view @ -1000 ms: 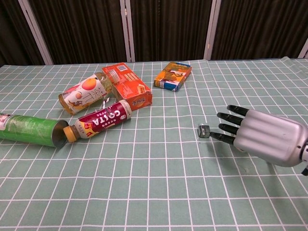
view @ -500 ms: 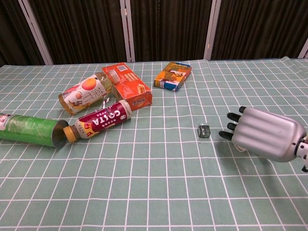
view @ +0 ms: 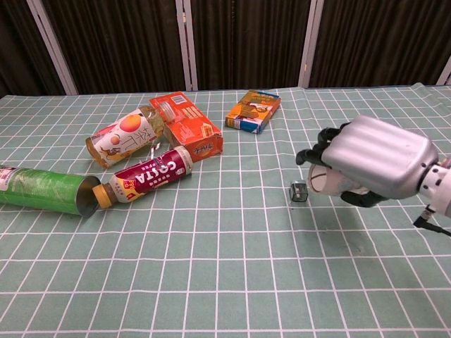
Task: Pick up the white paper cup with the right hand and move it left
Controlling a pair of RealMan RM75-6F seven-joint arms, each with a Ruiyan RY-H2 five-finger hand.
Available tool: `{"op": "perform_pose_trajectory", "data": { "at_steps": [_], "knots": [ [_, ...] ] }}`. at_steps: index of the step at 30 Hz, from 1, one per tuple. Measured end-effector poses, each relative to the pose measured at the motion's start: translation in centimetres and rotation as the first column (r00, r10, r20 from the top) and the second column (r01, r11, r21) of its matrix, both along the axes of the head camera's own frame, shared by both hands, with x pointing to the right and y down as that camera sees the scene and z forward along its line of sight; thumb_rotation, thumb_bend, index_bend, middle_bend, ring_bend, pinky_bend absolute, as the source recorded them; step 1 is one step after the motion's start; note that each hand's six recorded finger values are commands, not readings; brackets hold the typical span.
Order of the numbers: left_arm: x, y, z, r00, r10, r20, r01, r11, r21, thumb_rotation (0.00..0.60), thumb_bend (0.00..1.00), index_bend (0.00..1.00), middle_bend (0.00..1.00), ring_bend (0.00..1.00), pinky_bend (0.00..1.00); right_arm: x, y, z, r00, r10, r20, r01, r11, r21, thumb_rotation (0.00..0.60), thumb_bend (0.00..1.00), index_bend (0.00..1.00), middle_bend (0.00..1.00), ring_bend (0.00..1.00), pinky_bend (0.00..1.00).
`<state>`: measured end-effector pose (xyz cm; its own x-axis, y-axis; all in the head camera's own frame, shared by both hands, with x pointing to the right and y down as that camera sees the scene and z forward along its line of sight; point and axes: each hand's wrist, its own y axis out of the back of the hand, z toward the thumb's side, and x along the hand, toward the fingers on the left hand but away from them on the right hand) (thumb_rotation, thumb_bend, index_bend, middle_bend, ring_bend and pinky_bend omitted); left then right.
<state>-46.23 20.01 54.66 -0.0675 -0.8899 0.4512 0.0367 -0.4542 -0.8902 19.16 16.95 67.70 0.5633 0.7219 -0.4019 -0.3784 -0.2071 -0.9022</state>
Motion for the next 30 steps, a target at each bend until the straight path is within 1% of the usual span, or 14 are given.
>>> {"op": "perform_pose_trajectory", "data": {
  "at_steps": [2, 4, 5, 7, 8, 9, 10, 11, 14, 16, 17, 20, 26, 30],
  "knots": [
    [0.0, 0.0, 0.0, 1.0, -0.001, -0.003, 0.001, 1.0, -0.003, 0.6, 0.0, 0.0, 0.0, 0.0, 0.0, -0.4, -1.1, -0.4, 0.99, 0.097, 0.099, -0.091, 0.994, -0.068, 0.6, 0.27, 0.23, 0.4, 0.22, 0.44],
    [0.0, 0.0, 0.1, 1.0, -0.002, -0.005, 0.002, 1.0, -0.007, 0.6, 0.0, 0.0, 0.0, 0.0, 0.0, -0.6, -2.2, -0.6, 0.966, 0.191, 0.175, -0.169, 0.977, -0.133, 0.6, 0.27, 0.23, 0.4, 0.22, 0.43],
    [0.0, 0.0, 0.1, 1.0, -0.003, -0.006, 0.003, 1.0, -0.008, 0.6, 0.0, 0.0, 0.0, 0.0, 0.0, -0.8, -2.9, -0.6, 0.942, 0.254, 0.218, -0.217, 0.959, -0.18, 0.6, 0.27, 0.23, 0.4, 0.22, 0.42],
    [-0.1, -0.1, 0.1, 1.0, -0.006, -0.007, 0.006, 1.0, -0.01, 0.6, 0.0, 0.0, 0.0, 0.0, 0.0, -1.0, -3.8, -0.4, 0.899, 0.344, 0.269, -0.28, 0.927, -0.25, 0.6, 0.27, 0.23, 0.4, 0.22, 0.4],
    [-0.2, -0.1, 0.1, 1.0, -0.008, -0.006, 0.008, 1.0, -0.011, 0.6, 0.0, 0.0, 0.0, 0.0, 0.0, -1.2, -4.4, -0.2, 0.869, 0.397, 0.294, -0.313, 0.903, -0.296, 0.6, 0.27, 0.23, 0.4, 0.22, 0.39],
    [-0.2, -0.1, 0.2, 1.0, -0.01, -0.007, 0.01, 1.0, -0.013, 0.6, 0.0, 0.0, 0.0, 0.0, 0.0, -1.4, -4.7, 0.1, 0.847, 0.434, 0.308, -0.333, 0.884, -0.329, 0.6, 0.27, 0.23, 0.4, 0.22, 0.37],
    [-0.3, -0.1, 0.2, 1.0, -0.012, -0.007, 0.012, 1.0, -0.015, 0.6, 0.0, 0.0, 0.0, 0.0, 0.0, -1.6, -5.0, 0.3, 0.824, 0.468, 0.319, -0.35, 0.864, -0.363, 0.6, 0.27, 0.23, 0.4, 0.22, 0.37],
    [-0.3, -0.2, 0.2, 1.0, -0.014, -0.006, 0.014, 1.0, -0.016, 0.6, 0.0, 0.0, 0.0, 0.0, 0.0, -1.9, -5.3, 0.6, 0.794, 0.51, 0.33, -0.367, 0.836, -0.408, 0.6, 0.27, 0.23, 0.4, 0.22, 0.37],
    [-0.4, -0.2, 0.3, 1.0, -0.016, -0.005, 0.016, 1.0, -0.02, 0.6, 0.0, 0.0, 0.0, 0.0, 0.0, -3.0, -5.8, 1.3, 0.725, 0.593, 0.35, -0.389, 0.772, -0.502, 0.6, 0.27, 0.23, 0.4, 0.21, 0.36],
    [-0.4, -0.2, 0.3, 1.0, -0.018, -0.004, 0.017, 1.0, -0.022, 0.6, 0.0, 0.0, 0.0, 0.0, 0.0, -3.6, -6.0, 1.7, 0.7, 0.619, 0.356, -0.392, 0.75, -0.533, 0.6, 0.27, 0.23, 0.4, 0.21, 0.36],
    [-0.4, -0.2, 0.3, 1.0, -0.018, -0.004, 0.018, 1.0, -0.022, 0.6, 0.0, 0.0, 0.0, 0.0, 0.0, -3.9, -6.0, 1.9, 0.693, 0.627, 0.356, -0.392, 0.742, -0.543, 0.6, 0.27, 0.23, 0.39, 0.2, 0.36],
    [-0.5, -0.2, 0.4, 1.0, -0.02, -0.003, 0.019, 0.999, -0.026, 0.6, 0.0, 0.0, 0.0, 0.0, 0.0, -4.2, -5.8, 2.4, 0.684, 0.64, 0.349, -0.395, 0.728, -0.56, 0.6, 0.27, 0.23, 0.39, 0.2, 0.36],
    [-0.5, -0.2, 0.6, 1.0, -0.02, -0.002, 0.02, 0.999, -0.031, 0.6, 0.0, 0.0, 0.0, 0.0, 0.0, -4.3, -6.0, 2.7, 0.677, 0.645, 0.356, -0.407, 0.73, -0.549, 0.6, 0.27, 0.23, 0.38, 0.19, 0.35],
    [-0.5, -0.2, 0.6, 1.0, -0.021, -0.002, 0.021, 0.999, -0.031, 0.6, 0.0, 0.0, 0.0, 0.0, 0.0, -3.9, -6.1, 3.2, 0.68, 0.648, 0.344, -0.424, 0.73, -0.537, 0.6, 0.27, 0.23, 0.38, 0.19, 0.35]
  ]
}}
